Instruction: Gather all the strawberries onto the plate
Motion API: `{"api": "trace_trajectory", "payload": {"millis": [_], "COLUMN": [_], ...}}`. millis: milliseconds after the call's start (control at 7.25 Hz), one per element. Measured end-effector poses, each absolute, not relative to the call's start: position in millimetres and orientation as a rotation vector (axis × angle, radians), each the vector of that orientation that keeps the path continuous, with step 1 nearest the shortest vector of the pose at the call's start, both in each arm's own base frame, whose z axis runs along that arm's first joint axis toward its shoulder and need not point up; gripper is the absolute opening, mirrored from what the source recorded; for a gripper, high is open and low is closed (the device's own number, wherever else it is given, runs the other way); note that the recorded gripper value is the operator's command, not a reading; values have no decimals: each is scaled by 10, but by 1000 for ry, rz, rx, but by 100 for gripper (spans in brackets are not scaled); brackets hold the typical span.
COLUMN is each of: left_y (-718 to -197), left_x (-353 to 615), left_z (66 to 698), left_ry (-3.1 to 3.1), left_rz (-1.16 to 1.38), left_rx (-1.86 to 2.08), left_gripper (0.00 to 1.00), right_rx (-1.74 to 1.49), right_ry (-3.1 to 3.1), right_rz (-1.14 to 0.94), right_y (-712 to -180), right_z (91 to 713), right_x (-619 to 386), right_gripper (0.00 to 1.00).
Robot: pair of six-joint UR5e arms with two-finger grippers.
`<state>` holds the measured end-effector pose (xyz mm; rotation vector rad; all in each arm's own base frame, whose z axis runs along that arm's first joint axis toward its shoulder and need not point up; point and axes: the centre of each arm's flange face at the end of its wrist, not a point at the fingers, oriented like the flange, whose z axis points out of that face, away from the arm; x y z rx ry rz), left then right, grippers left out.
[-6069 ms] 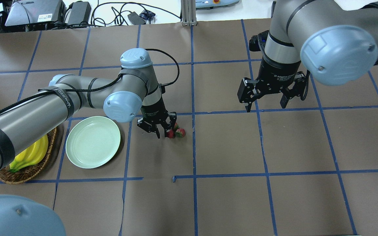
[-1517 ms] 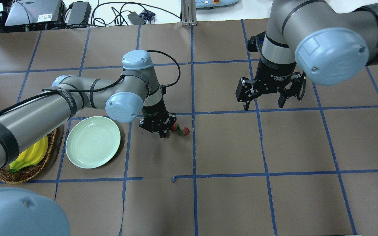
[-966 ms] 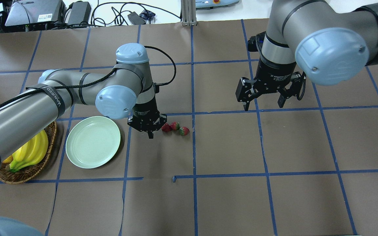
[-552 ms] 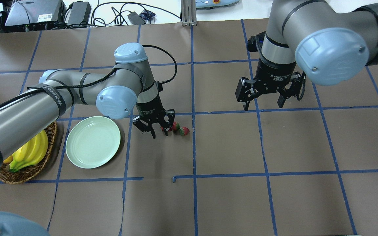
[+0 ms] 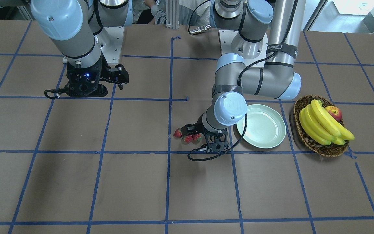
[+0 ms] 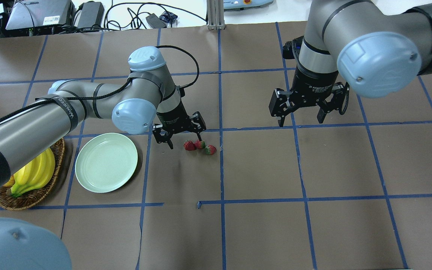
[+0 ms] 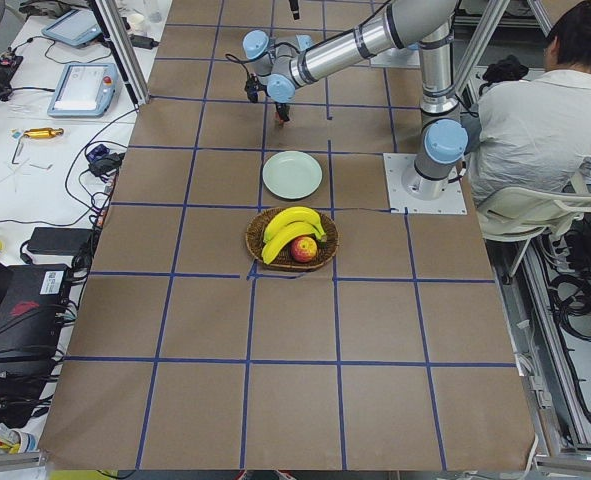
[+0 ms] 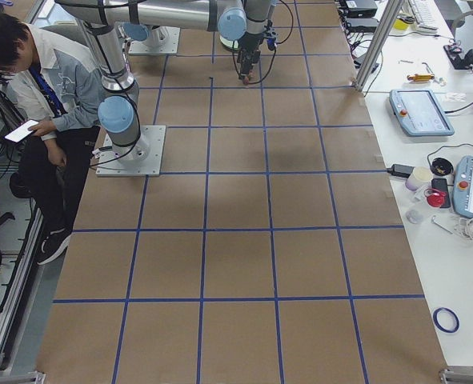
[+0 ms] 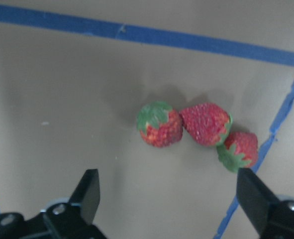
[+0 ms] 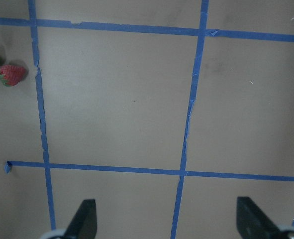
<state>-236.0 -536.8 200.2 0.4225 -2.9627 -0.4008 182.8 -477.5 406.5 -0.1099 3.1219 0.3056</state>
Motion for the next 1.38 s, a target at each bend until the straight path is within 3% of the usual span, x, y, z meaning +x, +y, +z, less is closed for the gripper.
{"api": "trace_trajectory", "payload": {"millis": [552, 1103, 1379], "left_y": [-5411, -5379, -5391], "left_x": [-2177, -2202, -2240], "left_z": [1891, 1796, 1747], "left_ry": [-2814, -2711, -2678], "left_rz": [-440, -444, -448], "left_rx": [1166, 1392, 1408], "left_gripper": [98, 97, 82], "right_rx": [-112, -115, -117], "right_ry": [3123, 3123, 3124], "right_rz": [306, 308, 308], "right_y": [-4772, -4766, -4766], "right_z": [4065, 4064, 4064], "right_x": [1835, 1847, 1846], "right_gripper": [100, 100, 100]}}
